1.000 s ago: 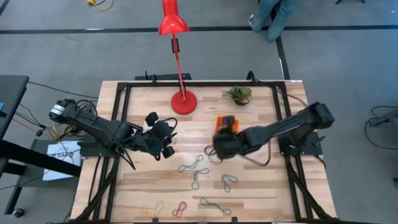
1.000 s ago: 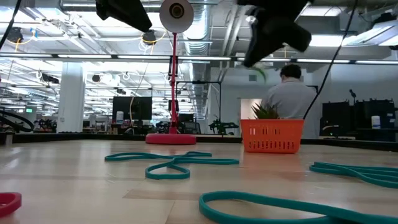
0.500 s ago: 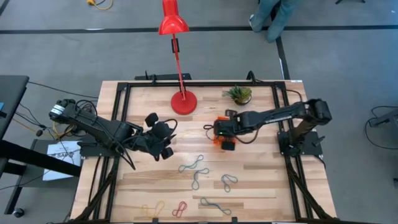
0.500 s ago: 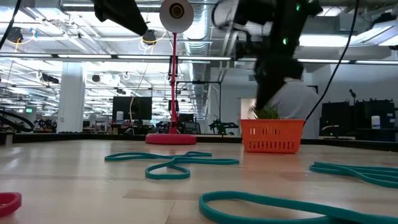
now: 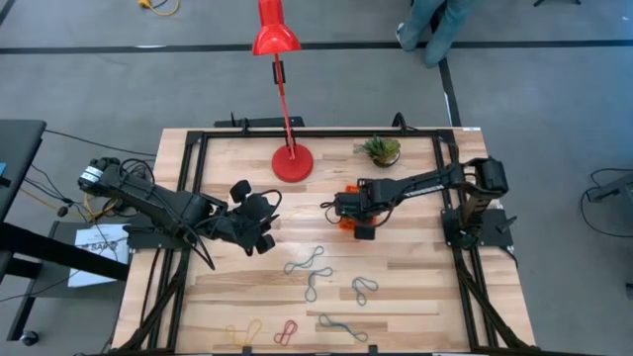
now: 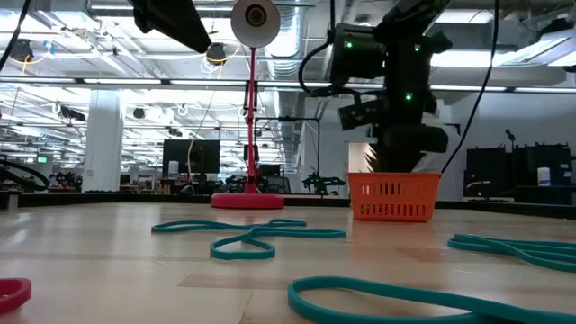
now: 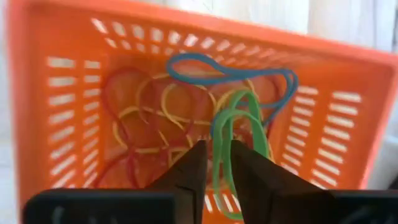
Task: Pick and place items into bin
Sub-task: Put the yellow rubberband into the orange basket
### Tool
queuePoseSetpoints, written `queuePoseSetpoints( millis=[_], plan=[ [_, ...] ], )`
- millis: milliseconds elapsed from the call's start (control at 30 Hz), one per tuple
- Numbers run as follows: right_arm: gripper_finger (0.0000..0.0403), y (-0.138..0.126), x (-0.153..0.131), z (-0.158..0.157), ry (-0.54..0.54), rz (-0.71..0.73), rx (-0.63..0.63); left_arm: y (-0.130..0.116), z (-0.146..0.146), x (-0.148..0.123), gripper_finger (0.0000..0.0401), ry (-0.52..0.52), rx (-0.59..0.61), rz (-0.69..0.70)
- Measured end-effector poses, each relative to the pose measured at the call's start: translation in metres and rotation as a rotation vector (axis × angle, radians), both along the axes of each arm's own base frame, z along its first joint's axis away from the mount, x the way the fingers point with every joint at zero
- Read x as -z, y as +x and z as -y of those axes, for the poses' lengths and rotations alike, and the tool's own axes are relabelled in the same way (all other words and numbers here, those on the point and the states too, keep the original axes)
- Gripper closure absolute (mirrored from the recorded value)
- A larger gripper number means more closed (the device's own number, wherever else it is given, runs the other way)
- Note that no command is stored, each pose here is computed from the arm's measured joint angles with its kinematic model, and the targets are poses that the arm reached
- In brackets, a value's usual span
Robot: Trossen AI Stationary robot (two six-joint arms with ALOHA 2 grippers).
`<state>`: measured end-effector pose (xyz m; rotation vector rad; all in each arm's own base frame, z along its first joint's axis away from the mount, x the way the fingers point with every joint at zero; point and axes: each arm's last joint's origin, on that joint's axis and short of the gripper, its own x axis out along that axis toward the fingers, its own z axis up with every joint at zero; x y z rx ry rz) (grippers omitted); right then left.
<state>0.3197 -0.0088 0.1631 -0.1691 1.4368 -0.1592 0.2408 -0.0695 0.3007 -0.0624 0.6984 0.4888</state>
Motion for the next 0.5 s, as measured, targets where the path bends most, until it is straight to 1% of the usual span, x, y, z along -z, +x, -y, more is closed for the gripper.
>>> queuePoseSetpoints(
  millis=[67, 167, 333, 400, 433, 500],
  plan=[
    [0.0324, 0.002, -0.005, -0.002, 0.010, -0.008, -0.021, 0.000, 0.000, 0.000, 0.0296, -0.001, -0.001, 0.001],
    [0.0314, 0.005, -0.021, -0.008, 0.008, 0.021, -0.049, 0.000, 0.000, 0.000, 0.0296, -0.012, -0.013, 0.008],
    [0.0310, 0.013, -0.043, -0.020, 0.003, 0.085, -0.117, 0.000, 0.000, 0.000, 0.0296, -0.021, -0.013, 0.009],
    [0.0310, 0.013, -0.049, -0.025, 0.025, 0.099, -0.136, 0.000, 0.001, 0.001, 0.0296, -0.047, 0.006, 0.000],
    [0.0310, 0.009, -0.050, -0.028, 0.046, 0.081, -0.149, 0.000, 0.002, 0.001, 0.0296, -0.064, 0.015, -0.004],
    [0.0310, 0.011, -0.053, -0.036, 0.094, 0.105, -0.193, 0.000, 0.003, 0.001, 0.0296, -0.094, 0.034, -0.013]
  ],
)
